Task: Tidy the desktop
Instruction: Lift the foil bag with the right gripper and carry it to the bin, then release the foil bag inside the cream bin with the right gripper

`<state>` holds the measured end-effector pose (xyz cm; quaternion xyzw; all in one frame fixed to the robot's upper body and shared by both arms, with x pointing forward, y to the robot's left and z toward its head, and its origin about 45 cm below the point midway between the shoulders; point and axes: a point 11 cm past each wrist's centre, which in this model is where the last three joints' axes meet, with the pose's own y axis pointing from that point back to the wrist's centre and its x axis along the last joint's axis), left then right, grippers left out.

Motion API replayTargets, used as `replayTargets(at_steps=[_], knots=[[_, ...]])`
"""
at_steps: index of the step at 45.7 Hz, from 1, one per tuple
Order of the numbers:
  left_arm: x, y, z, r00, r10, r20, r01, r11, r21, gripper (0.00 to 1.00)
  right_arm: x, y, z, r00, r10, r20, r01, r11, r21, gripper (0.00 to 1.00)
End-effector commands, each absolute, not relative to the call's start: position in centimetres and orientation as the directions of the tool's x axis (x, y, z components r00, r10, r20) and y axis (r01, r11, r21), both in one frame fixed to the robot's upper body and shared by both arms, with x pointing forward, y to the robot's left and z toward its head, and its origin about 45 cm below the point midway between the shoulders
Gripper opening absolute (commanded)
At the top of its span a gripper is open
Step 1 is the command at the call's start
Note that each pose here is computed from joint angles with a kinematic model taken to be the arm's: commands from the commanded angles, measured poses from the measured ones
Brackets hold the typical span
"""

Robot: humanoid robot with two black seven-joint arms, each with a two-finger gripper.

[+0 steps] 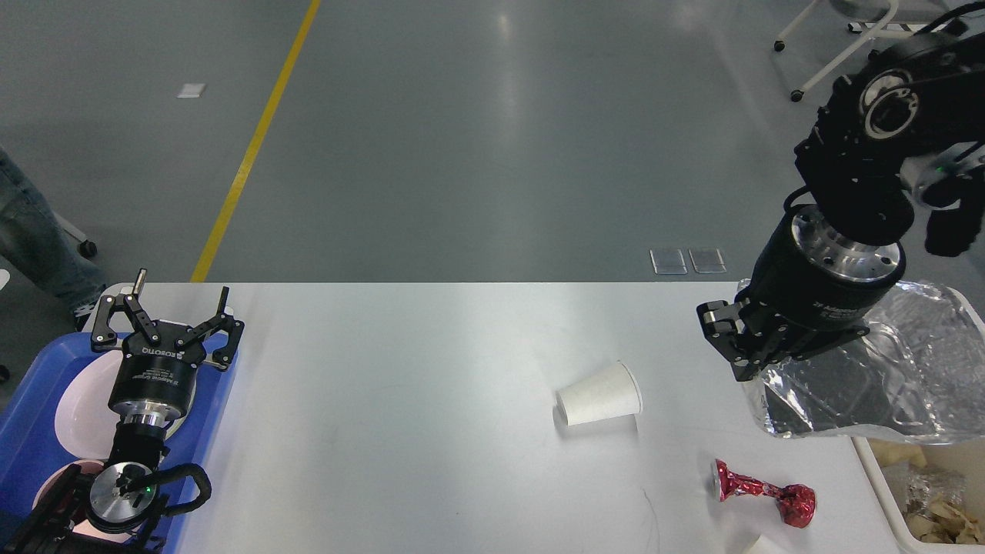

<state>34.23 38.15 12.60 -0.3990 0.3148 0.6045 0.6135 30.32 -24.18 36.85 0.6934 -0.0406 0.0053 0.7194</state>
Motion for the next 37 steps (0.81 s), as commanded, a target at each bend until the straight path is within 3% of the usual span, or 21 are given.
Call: replayTargets(at_steps=[1,8,21,37], knots=[[34.2,38.1,12.6,0.071,0.49,-0.869,-0.993,-0.049,-0.109,0.97,31.5,-28.6,35.8,0.978,-0.142,0.155,-0.155,0.009,0.988,0.0],[34.2,38.1,12.6,0.071,0.49,-0.869,-0.993,-0.049,-0.109,0.97,32.2,-35.4,33.6,0.941,-0.224,0.255,-0.245,0.071,0.967,0.0],[34.2,38.1,12.6,0.071,0.49,-0.869,-0.993,-0.049,-0.109,0.97,33.0,-48.6,26.8,0.832,-0.396,0.39,-0.309,0.253,0.917,0.0],[34.2,38.1,12.6,0.071,0.49,-0.869,-0.993,-0.049,-0.109,0.96,31.9,-56.4,15.1,0.611,-0.566,0.554,-0.431,0.349,0.832,0.0]])
